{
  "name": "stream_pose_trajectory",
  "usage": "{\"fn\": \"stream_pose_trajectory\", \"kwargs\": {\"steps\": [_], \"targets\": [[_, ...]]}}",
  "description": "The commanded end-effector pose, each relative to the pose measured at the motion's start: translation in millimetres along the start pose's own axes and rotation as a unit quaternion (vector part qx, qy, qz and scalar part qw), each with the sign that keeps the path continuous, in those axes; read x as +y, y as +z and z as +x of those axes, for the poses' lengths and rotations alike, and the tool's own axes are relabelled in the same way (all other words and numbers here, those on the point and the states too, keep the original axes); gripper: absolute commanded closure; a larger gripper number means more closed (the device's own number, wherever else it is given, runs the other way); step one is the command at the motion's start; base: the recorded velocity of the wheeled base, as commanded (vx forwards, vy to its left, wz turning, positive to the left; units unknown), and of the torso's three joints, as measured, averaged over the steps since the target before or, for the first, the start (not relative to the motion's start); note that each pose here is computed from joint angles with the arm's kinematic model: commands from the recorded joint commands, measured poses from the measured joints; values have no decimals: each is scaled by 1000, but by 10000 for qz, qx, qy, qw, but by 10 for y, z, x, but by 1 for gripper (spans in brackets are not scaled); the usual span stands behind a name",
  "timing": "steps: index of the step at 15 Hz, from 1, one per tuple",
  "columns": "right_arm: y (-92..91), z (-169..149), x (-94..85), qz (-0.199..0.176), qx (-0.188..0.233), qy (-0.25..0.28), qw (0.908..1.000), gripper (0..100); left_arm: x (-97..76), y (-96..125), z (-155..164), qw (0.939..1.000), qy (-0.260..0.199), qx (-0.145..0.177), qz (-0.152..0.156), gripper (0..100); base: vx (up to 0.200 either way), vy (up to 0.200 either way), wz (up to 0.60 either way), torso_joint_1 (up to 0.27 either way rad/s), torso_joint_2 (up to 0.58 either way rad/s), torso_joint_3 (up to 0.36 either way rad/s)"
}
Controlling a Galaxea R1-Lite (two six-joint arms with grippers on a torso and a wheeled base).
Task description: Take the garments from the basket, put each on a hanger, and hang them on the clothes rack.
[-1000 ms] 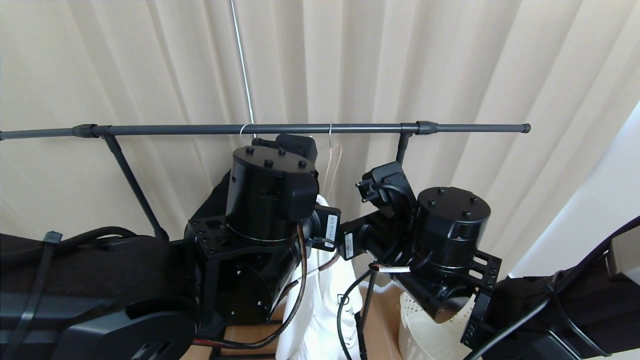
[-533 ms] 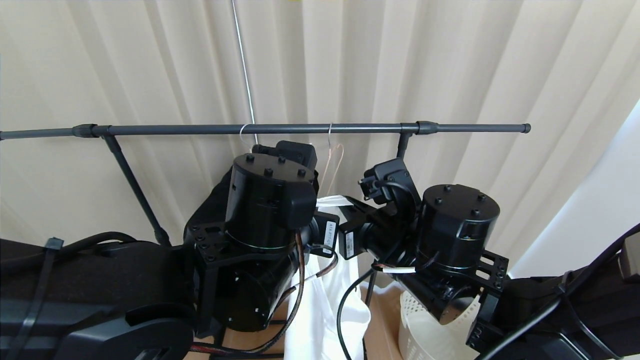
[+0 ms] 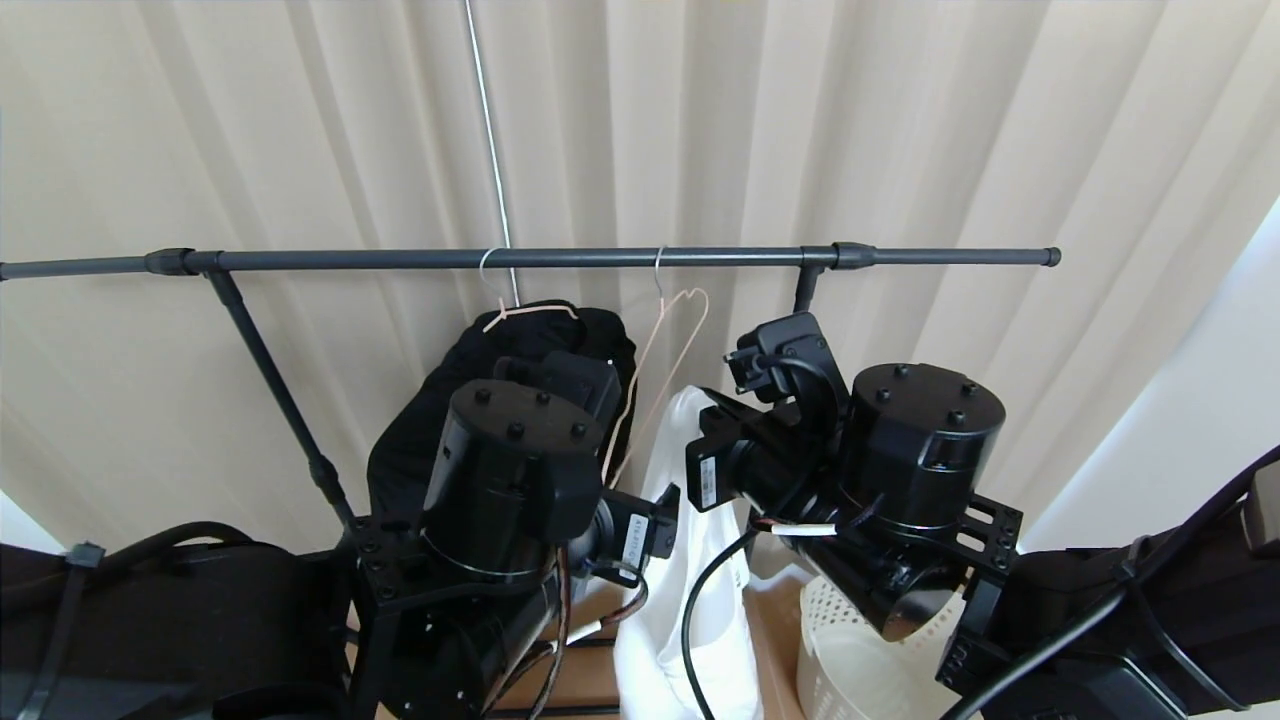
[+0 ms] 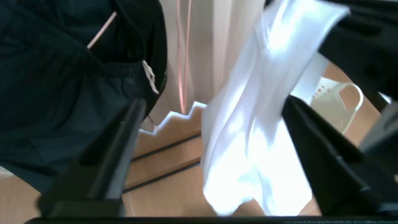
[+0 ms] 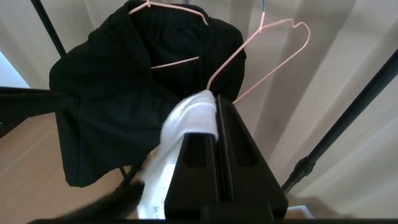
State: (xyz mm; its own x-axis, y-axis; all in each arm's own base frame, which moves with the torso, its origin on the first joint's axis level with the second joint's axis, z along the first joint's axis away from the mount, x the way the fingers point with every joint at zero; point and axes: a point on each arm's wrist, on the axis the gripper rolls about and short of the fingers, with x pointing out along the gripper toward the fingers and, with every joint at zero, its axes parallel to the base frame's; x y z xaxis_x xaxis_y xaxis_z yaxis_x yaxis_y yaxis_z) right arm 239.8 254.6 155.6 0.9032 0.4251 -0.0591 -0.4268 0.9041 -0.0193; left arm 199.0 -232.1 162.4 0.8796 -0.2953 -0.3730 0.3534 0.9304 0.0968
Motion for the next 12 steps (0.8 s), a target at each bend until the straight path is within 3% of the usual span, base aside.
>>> {"fn": "stream_pose_trajectory", "kwargs": {"steps": [1, 7, 9, 12], "targets": [[4, -4, 6, -108, -13, -86, 9999, 100, -17, -139, 31, 9998, -30, 186, -80, 0, 0, 0, 0, 0, 0, 0], [72, 15, 5, -144, -125, -418, 9989, 100, -223, -430, 225, 9982, -351, 372, -300, 0, 0, 0, 0, 0, 0, 0], [68, 4, 7, -141, -132, -410, 9990, 100, -244, -408, 299, 9987, -233, 158, -422, 0, 0, 0, 0, 0, 0, 0], [69, -10, 42, -140, -141, -357, 9992, 100, -223, -452, 353, 9982, -44, 180, -574, 0, 0, 0, 0, 0, 0, 0]]}}
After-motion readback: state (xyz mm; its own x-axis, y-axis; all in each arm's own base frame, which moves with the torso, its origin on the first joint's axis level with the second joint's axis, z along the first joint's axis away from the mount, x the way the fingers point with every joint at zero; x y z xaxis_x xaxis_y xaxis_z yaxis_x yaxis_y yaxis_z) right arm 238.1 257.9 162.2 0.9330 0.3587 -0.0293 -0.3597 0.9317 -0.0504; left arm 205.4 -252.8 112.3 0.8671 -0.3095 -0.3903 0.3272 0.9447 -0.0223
